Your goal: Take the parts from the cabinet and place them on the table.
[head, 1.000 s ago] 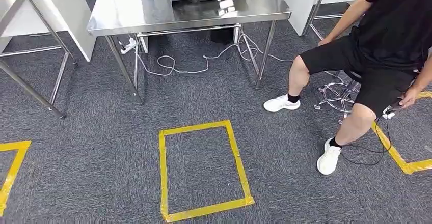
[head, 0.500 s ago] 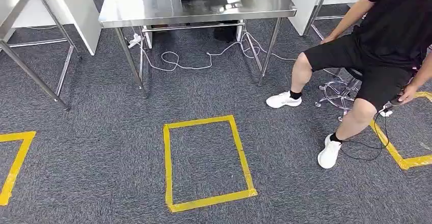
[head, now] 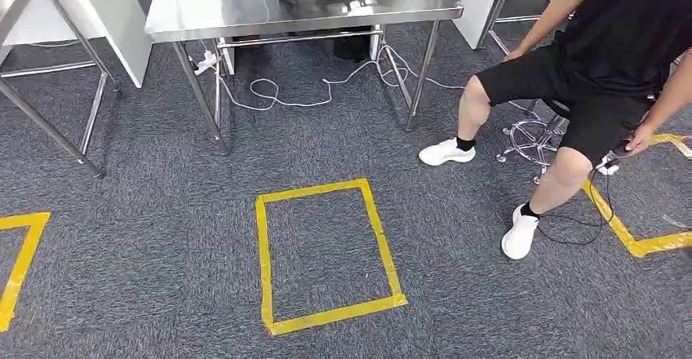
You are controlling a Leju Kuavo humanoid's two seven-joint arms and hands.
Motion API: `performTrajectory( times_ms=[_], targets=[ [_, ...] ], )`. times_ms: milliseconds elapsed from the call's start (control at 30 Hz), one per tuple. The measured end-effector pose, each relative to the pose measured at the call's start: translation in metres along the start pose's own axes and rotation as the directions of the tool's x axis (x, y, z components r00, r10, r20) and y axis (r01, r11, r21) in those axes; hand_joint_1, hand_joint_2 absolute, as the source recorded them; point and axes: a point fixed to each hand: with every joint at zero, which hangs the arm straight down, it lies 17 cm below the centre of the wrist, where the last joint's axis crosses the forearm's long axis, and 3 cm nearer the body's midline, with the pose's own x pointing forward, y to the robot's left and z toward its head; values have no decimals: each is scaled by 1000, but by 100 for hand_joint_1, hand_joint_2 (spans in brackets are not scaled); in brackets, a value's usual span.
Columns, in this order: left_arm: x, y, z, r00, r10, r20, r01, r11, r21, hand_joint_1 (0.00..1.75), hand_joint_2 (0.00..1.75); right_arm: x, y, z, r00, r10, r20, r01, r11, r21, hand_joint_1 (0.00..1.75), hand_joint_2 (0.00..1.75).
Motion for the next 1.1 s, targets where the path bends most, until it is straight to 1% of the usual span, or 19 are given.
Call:
performTrajectory(
  times_ms=[167, 300, 567, 700, 767, 867, 1000, 1100],
  targets=[
    [1, 2, -1, 1000, -2, 4, 2, 1000, 3, 0, 0, 9, 3, 0, 1000, -1, 13, 1, 1000, 8, 0, 0],
    [5, 0, -2, 1000, 1, 9, -1, 1000, 0, 0, 0, 6, 2, 0, 1000, -1, 9, 0, 1000, 8, 0, 0],
    [0, 0, 0, 1000, -2, -1, 2, 1000, 2, 0, 0, 3, 3, 0, 1000, 0, 7, 0, 1000, 10, 0, 0],
    [-9, 1, -1, 998, -9, -64, 9, 1000, -1, 0, 0, 6, 8, 1, 1000, 6, 18, -7, 1000, 24, 0, 0],
    [-10, 0, -1, 997, -8, -73, 7, 1000, -3, 0, 0, 4, 8, 1, 1000, 8, 16, -8, 1000, 23, 0, 0],
    [-11, 0, 0, 997, -10, -71, 9, 1000, -7, 0, 0, 6, 6, 1, 1000, 8, 21, -8, 1000, 20, 0, 0],
    [-7, -1, 1, 999, -31, -21, 31, 999, -12, 0, 0, 3, 4, 1, 1000, 8, 18, -8, 1000, 17, 0, 0],
    [-3, -4, 1, 999, -47, -3, 46, 999, -23, 0, 0, 4, 2, 0, 1000, 6, 18, -6, 1000, 14, 0, 0]
  ],
)
